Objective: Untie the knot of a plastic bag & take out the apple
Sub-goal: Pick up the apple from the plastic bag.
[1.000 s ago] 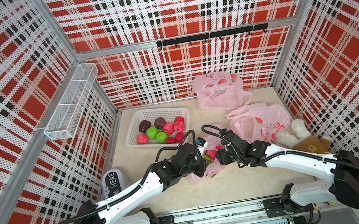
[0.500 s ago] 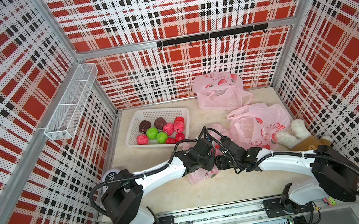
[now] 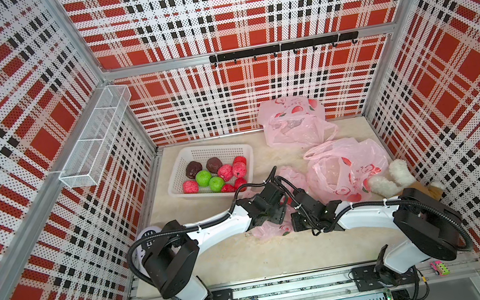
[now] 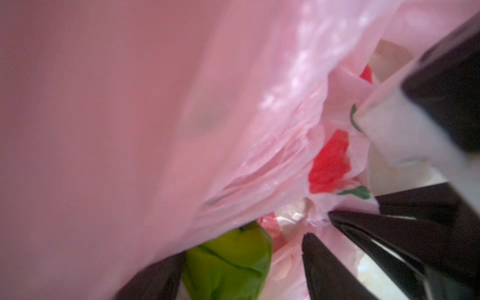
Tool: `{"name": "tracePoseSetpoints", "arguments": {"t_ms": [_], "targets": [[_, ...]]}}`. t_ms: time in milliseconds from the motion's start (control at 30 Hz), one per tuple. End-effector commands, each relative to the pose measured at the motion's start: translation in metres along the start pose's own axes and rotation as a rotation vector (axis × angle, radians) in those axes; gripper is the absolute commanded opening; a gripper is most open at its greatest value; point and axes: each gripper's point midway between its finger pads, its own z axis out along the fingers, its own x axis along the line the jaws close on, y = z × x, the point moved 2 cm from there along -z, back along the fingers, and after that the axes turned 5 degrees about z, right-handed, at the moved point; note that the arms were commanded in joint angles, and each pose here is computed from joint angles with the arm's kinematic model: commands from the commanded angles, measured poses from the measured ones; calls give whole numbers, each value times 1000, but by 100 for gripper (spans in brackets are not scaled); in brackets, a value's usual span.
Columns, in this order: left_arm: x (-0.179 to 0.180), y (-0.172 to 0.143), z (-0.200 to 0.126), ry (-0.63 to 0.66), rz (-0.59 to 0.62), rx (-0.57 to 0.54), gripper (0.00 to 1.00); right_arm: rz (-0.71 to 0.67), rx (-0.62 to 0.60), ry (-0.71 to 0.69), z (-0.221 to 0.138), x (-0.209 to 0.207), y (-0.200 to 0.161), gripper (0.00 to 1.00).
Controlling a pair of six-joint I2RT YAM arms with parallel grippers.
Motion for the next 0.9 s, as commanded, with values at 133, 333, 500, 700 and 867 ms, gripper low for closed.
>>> {"name": "tracePoseSetpoints", "arguments": {"t_ms": [133,333,500,700,867], "targets": [[23,-12,1,102,82,86,78,-28,-6,6,1,3,1,10],[15,-27,10,-3,104,169,81,-32,-12,12,1,6,4,10],[7,-24,31,-84,72,153,87,-44,-8,28,6,12,6,10],[-5,4,40,-163,27,61,82,-52,4,32,7,13,4,9],[2,20,20,-162,10,-51,72,-48,-22,13,2,8,7,8]]}}
